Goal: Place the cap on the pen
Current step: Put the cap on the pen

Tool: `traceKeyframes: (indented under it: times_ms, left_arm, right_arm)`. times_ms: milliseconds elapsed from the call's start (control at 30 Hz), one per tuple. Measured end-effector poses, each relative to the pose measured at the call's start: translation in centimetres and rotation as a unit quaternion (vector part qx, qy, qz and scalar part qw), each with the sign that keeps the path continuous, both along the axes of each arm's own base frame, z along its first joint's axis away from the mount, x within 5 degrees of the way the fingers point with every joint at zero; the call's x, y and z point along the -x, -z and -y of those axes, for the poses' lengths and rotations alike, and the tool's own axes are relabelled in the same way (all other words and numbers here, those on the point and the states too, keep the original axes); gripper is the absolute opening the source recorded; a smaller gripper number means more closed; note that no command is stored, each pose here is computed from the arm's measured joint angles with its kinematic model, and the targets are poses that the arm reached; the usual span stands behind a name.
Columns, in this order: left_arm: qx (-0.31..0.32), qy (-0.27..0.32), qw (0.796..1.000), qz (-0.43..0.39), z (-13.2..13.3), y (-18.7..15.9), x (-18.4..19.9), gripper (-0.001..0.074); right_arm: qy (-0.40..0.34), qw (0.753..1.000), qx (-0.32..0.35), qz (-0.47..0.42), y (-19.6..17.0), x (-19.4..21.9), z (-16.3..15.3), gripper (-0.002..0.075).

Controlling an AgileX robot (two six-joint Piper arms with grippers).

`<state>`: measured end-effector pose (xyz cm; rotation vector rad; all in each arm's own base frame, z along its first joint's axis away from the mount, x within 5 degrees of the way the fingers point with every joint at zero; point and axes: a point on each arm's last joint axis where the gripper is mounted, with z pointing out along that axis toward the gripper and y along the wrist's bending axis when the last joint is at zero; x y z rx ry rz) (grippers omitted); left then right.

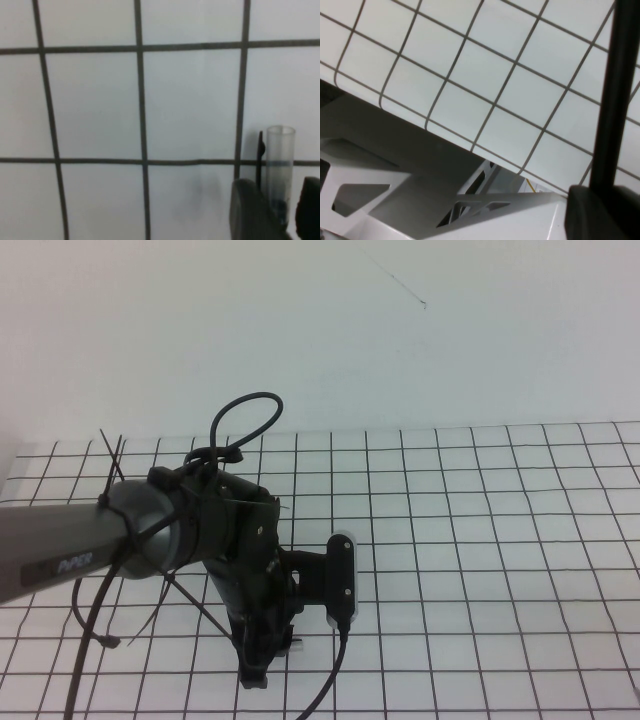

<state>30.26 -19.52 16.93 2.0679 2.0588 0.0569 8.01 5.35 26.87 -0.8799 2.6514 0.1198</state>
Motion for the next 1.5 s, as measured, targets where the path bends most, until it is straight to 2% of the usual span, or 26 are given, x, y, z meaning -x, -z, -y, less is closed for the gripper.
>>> traceKeyframes:
  times_ms: [333,667,767,933,1000,1233,1367,1500]
  left_arm:
    - [0.003,-0.010,1.000,-0.004,0.0,0.0,0.0,0.0319]
    - [-0.001,-0.016,1.000,-0.021,0.1,0.9,0.1,0.0309]
    - [0.003,-0.035,0.999,-0.029,0.2,1.2,0.1,0.0239]
    - [0.003,-0.037,0.999,-0.031,0.2,1.3,0.1,0.0063]
    - [0.000,-0.037,0.999,-0.035,0.2,1.3,0.2,0.0025]
    - [0.014,-0.035,0.999,-0.010,0.1,-0.1,0.1,0.0012]
    - [0.050,-0.032,0.997,0.048,0.1,-3.0,0.1,0.0012]
    - [0.103,-0.028,0.989,0.103,0.0,-6.7,0.6,0.0012]
  right_arm:
    - [0.000,1.000,0.000,0.000,0.0,0.0,0.0,0.0058]
    - [0.000,1.000,0.000,0.000,0.0,0.0,0.0,0.0058]
    - [0.000,1.000,0.000,0.000,0.0,0.0,0.0,0.0058]
    - [-0.006,1.000,0.002,0.001,0.0,0.0,0.0,0.0058]
    - [-0.009,1.000,0.003,0.002,0.0,0.0,0.0,0.0058]
    - [-0.010,1.000,0.007,0.004,0.0,0.0,0.1,0.0058]
    - [-0.024,1.000,0.007,0.009,0.0,-0.1,0.0,0.0058]
    - [-0.081,0.997,-0.004,-0.004,0.1,0.2,-0.6,0.0058]
